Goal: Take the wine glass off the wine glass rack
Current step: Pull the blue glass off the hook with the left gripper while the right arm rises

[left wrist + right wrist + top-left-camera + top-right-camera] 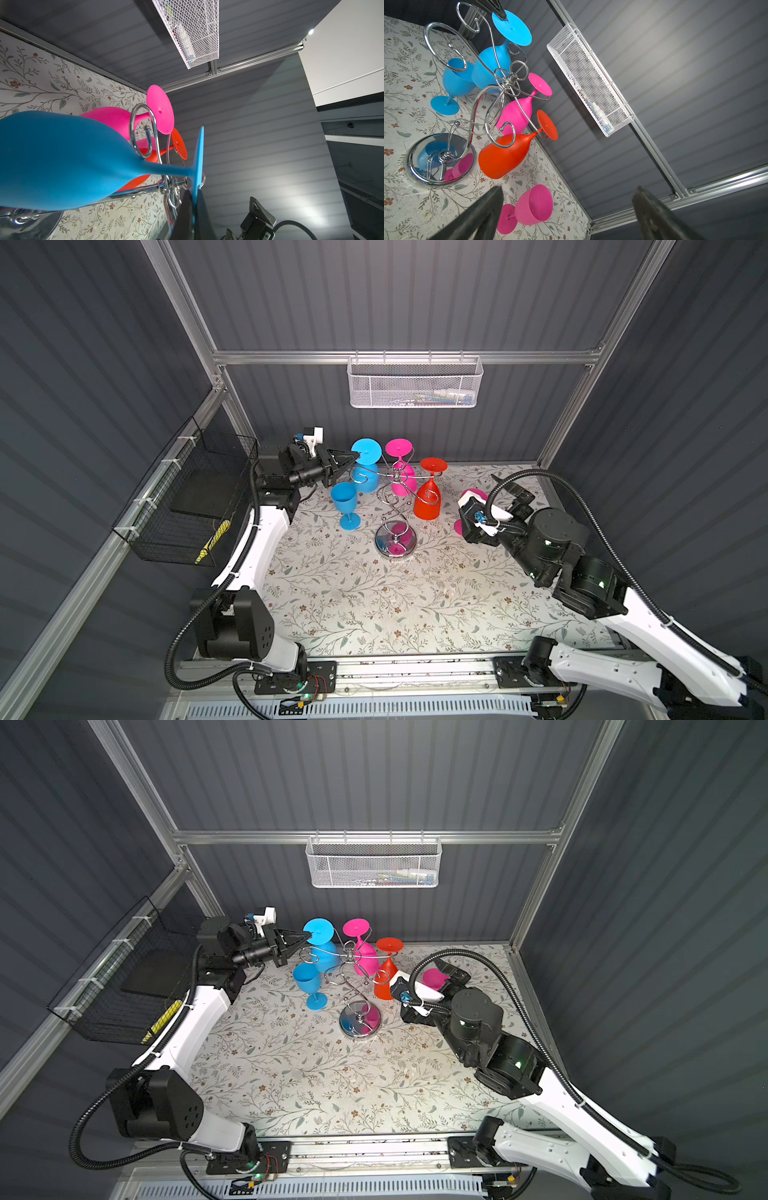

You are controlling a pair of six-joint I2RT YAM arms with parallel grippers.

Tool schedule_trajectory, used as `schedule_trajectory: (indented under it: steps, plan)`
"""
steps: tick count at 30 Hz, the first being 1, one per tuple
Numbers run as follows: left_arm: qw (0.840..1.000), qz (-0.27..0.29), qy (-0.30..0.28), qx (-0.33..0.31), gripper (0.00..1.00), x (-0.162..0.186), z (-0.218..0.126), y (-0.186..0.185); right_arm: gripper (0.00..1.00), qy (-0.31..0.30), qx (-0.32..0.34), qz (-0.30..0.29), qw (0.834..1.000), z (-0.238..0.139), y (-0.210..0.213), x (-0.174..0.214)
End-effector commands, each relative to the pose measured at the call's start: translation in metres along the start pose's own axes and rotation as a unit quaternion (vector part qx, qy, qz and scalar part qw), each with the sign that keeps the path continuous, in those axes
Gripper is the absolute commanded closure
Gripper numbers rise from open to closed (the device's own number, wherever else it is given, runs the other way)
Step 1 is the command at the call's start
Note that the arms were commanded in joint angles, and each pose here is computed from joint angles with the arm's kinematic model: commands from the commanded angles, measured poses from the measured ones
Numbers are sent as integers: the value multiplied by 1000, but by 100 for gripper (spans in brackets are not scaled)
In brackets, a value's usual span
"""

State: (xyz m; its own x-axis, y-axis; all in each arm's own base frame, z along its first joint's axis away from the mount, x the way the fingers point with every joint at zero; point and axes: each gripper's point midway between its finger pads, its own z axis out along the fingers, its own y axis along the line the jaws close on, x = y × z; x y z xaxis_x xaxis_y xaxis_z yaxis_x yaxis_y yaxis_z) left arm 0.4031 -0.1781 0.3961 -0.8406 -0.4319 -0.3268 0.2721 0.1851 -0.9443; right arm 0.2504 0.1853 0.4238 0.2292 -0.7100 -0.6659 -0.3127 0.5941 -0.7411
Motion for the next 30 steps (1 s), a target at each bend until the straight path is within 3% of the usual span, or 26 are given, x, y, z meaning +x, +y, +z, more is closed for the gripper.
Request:
schedule_trajectory:
  steps: [1,17,20,25,30]
  plan:
    - [1000,16,3,7,100,6,-11,-9,1,-1,2,9,1000,-2,0,1]
    - [997,43,-58,-25,100,-23,-48,-15,1,-3,4,10,1000,-4,-2,1]
    - [994,71,-71,-29,100,-33,-54,-31,1,-9,11,18,1000,-6,-6,-2]
    - [989,118,-83,-39,100,-43,-56,-49,1,-25,32,67,997,-12,-21,-9]
    - [976,185,-96,-69,100,-50,-63,-68,1,-31,48,171,984,-16,-41,-17]
